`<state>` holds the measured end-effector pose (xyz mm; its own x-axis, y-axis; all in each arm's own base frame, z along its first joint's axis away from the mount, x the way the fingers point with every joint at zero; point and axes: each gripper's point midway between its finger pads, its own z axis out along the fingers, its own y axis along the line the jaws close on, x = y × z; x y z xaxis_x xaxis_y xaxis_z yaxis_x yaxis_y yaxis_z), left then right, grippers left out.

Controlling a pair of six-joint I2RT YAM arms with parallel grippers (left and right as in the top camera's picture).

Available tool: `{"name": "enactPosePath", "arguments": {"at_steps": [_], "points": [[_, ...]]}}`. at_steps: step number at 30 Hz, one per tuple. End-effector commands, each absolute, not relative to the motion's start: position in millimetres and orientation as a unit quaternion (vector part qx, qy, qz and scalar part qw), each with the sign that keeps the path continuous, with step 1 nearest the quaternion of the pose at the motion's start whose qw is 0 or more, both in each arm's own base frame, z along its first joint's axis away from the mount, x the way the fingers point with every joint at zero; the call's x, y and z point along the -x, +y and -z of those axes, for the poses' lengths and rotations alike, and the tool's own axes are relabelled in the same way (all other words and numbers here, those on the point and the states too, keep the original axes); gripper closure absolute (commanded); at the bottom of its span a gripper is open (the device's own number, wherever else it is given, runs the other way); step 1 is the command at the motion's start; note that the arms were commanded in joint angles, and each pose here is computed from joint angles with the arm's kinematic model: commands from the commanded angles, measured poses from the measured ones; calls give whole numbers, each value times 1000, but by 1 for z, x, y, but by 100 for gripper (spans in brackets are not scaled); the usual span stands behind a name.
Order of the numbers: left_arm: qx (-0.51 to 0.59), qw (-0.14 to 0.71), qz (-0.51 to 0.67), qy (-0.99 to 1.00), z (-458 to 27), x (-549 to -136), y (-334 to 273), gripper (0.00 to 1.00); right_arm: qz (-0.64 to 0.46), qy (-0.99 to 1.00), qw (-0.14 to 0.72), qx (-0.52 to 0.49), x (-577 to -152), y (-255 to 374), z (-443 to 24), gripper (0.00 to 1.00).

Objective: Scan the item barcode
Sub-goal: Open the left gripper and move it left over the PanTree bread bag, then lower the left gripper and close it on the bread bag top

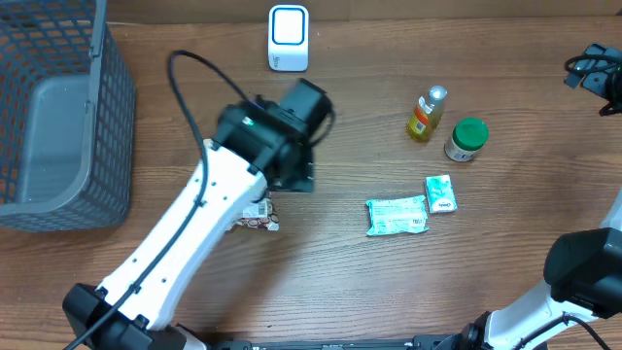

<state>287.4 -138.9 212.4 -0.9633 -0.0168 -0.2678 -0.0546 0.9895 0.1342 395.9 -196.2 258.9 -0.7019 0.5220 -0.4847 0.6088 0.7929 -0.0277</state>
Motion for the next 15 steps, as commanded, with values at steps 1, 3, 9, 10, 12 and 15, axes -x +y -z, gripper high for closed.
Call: {"name": "enactPosePath", "arguments": {"at_steps": [1, 3, 9, 10, 12, 15], "points": [[66, 116, -112, 985, -197, -294, -105, 0, 97, 914, 242, -311, -396, -198, -265, 0], [80, 99, -122, 984, -188, -291, -92, 0, 97, 914, 242, -311, -396, -198, -265, 0], [113, 49, -155, 980, -145, -279, -58, 4, 97, 914, 242, -311, -396, -198, -265, 0], [120, 46, -157, 979, -137, -279, -53, 7, 97, 914, 242, -311, -396, -198, -265, 0], [137, 42, -156, 977, -122, -280, -44, 12, 97, 914, 242, -311, -396, -198, -265, 0], [162, 40, -142, 976, -105, -283, -34, 14, 97, 914, 242, -311, -396, -198, -265, 0]]}}
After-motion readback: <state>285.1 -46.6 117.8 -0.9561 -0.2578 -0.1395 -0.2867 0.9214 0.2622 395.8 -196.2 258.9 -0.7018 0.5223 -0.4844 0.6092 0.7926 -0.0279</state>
